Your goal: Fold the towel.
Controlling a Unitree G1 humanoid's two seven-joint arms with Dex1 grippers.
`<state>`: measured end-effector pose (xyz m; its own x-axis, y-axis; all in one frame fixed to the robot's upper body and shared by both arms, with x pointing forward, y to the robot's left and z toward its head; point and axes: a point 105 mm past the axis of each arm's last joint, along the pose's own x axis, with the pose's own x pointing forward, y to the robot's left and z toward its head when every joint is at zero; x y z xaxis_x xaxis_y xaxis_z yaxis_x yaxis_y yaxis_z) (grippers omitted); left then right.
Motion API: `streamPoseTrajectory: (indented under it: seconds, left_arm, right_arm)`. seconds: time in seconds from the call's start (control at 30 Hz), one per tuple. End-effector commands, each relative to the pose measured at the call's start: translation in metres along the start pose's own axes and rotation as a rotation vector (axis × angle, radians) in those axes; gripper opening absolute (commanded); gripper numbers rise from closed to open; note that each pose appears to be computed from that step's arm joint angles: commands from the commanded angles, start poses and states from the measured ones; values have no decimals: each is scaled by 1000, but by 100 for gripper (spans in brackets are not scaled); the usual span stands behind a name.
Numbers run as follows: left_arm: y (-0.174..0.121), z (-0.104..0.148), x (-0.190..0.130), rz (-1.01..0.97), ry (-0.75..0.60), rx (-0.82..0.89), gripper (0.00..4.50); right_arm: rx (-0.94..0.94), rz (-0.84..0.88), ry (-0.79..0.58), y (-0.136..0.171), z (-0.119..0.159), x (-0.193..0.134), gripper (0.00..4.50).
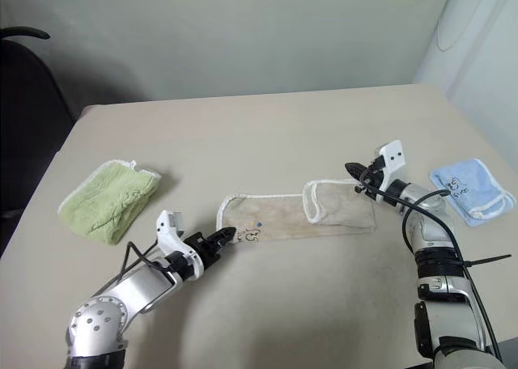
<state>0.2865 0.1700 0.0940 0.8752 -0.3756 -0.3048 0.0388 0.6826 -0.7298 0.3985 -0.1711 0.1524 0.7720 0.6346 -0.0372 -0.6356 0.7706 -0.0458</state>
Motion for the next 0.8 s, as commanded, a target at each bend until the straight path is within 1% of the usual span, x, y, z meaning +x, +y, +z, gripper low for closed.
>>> streamPoseTrajectory:
  seconds: [0.03, 0.13, 0.2, 0.27, 0.33, 0.5, 0.67, 0.8]
  left_arm:
    - [-12, 39, -20, -75, -139, 112, 4]
    - [-20, 59, -31, -134, -168, 228, 4]
    - [-30, 66, -34, -183, -163, 299, 4]
    - [-42, 69, -35, -237, -149, 368, 4]
    - [-62, 66, -33, -317, -115, 460, 4]
    - [-114, 43, -8, -519, 18, 664, 4]
    - [-162, 14, 25, -688, 135, 759, 4]
    - [-187, -15, 43, -807, 253, 832, 4]
  right_arm:
    - [-25, -29, -57, -7, 16, -6, 0]
    - [-20, -43, -56, -10, 15, -7, 0]
    - [-17, -52, -56, -11, 15, -8, 0]
    - [-13, -64, -57, -13, 14, -7, 0]
    - [-7, -82, -60, -16, 14, -7, 0]
    - [4, -160, -72, -28, 14, -9, 0]
    - [26, -263, -105, -44, 16, -17, 0]
    - [34, -326, -124, -52, 16, -28, 0]
